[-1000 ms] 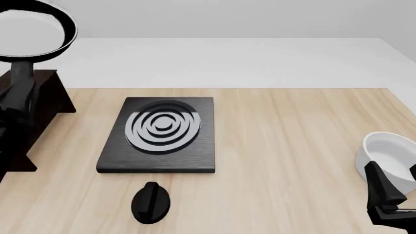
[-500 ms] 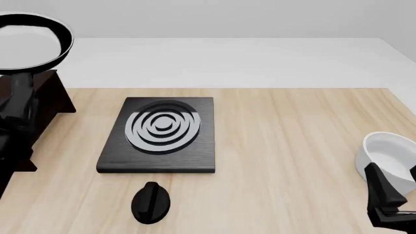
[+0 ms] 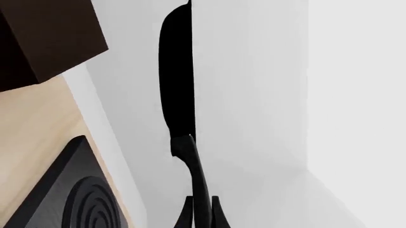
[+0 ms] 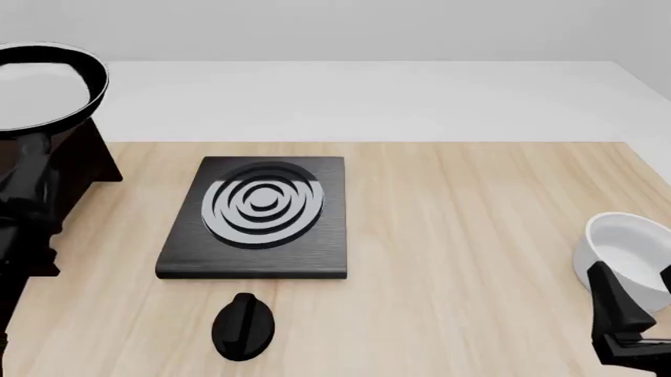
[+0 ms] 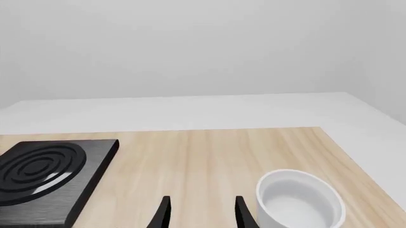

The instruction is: Put the frying pan on top of the cabinet.

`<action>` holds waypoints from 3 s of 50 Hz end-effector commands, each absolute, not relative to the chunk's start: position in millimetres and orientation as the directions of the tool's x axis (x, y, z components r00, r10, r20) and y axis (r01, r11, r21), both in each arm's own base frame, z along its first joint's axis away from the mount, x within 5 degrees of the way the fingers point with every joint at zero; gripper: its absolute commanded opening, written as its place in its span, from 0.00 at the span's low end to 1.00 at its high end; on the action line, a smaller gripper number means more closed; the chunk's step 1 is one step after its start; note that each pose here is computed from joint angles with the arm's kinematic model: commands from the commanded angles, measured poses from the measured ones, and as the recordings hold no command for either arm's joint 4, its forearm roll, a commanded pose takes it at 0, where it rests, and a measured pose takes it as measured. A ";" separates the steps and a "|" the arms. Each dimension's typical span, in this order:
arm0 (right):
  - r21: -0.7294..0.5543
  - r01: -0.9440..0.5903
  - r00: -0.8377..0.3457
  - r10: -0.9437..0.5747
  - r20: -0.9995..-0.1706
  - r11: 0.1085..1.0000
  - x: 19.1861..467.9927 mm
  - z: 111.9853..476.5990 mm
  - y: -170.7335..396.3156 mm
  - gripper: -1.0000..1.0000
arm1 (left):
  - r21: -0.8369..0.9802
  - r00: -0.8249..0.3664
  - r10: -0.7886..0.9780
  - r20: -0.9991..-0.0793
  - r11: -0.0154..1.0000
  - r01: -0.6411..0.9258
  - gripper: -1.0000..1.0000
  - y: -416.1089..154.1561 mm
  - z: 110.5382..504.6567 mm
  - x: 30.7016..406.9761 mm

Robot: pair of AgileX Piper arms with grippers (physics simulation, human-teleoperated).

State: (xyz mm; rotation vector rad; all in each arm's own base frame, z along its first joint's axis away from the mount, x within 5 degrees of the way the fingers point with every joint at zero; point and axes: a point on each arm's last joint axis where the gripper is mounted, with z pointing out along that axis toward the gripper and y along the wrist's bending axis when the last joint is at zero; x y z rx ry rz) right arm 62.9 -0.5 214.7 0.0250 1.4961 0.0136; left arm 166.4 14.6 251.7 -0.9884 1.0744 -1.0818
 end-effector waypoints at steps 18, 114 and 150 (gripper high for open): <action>0.023 0.006 0.072 0.023 -0.997 1.000 65.1 215.2 -0.5 1.00 | -0.964 0.175 -0.973 -0.150 0.183 0.192 0.00 25.2 247.4 174.6; -0.007 0.000 0.056 -0.007 -0.998 1.000 70.1 215.0 0.0 1.00 | -0.983 0.265 -0.957 -0.121 0.152 0.102 0.00 56.3 209.6 217.7; -0.007 0.001 0.053 -0.007 -0.999 1.000 72.7 215.3 0.0 1.00 | -0.984 0.289 -0.945 -0.153 0.173 0.046 0.00 69.8 197.8 240.6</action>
